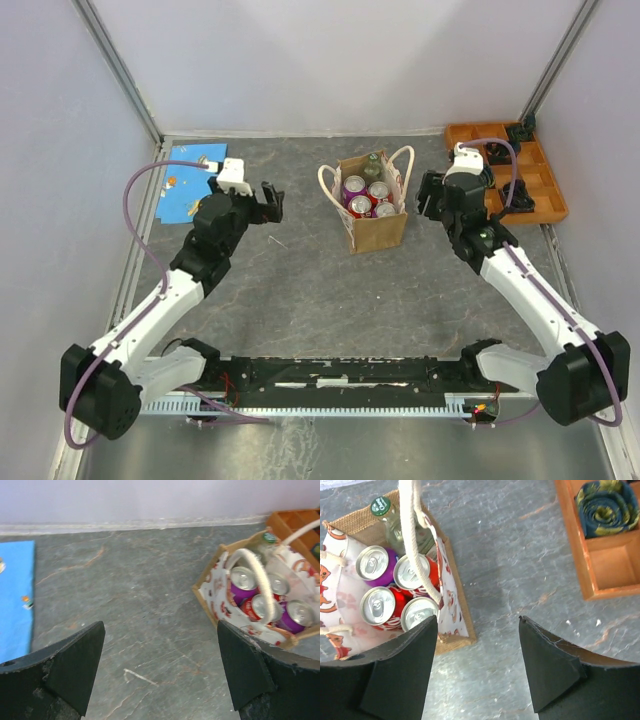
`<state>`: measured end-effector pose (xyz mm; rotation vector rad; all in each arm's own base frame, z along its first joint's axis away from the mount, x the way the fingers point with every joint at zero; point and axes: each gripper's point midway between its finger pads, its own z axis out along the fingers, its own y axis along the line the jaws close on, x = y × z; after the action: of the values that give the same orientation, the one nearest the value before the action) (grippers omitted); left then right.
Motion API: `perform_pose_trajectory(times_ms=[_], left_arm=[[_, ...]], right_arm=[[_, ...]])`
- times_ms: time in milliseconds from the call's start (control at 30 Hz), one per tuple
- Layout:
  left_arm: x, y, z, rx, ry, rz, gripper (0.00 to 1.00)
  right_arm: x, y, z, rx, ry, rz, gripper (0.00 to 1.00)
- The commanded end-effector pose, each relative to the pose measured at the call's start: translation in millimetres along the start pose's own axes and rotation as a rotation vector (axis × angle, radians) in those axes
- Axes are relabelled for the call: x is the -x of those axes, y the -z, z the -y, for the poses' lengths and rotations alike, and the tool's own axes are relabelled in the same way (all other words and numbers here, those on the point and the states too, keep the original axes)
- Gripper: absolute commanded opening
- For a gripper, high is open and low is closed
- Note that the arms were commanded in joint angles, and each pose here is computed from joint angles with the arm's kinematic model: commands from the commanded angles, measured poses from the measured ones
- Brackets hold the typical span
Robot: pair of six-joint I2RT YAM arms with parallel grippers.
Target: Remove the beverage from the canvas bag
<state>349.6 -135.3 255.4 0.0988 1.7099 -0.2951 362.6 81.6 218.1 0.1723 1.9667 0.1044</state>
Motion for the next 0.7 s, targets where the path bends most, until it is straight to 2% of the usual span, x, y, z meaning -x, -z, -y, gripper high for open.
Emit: perform_pose_trajectory(times_ms=[0, 67, 133, 200, 667], left_arm=[[62, -9, 39, -0.135, -0.029, 0.166, 0.99], [72, -13, 50, -0.171, -0.040, 0.178, 0.99], [81, -16, 61, -0.207, -0.050, 0.192, 0.99], [91, -17, 71, -0.241, -0.058, 0.208, 0.99], [111, -50, 119, -0.388, -0.100, 0.212, 0.93]], right_arm=[[-7, 9, -4, -0.061, -0.101, -0.104, 0.75], [-7, 7, -6, -0.091, -0.096, -0.120, 0.79], [-10, 3, -8, -0.108, -0.087, -0.144, 0.93], [-11, 2, -12, -0.124, -0.085, -0.166, 0.98], [-31, -15, -49, -0.096, -0.076, -0.265, 0.99]])
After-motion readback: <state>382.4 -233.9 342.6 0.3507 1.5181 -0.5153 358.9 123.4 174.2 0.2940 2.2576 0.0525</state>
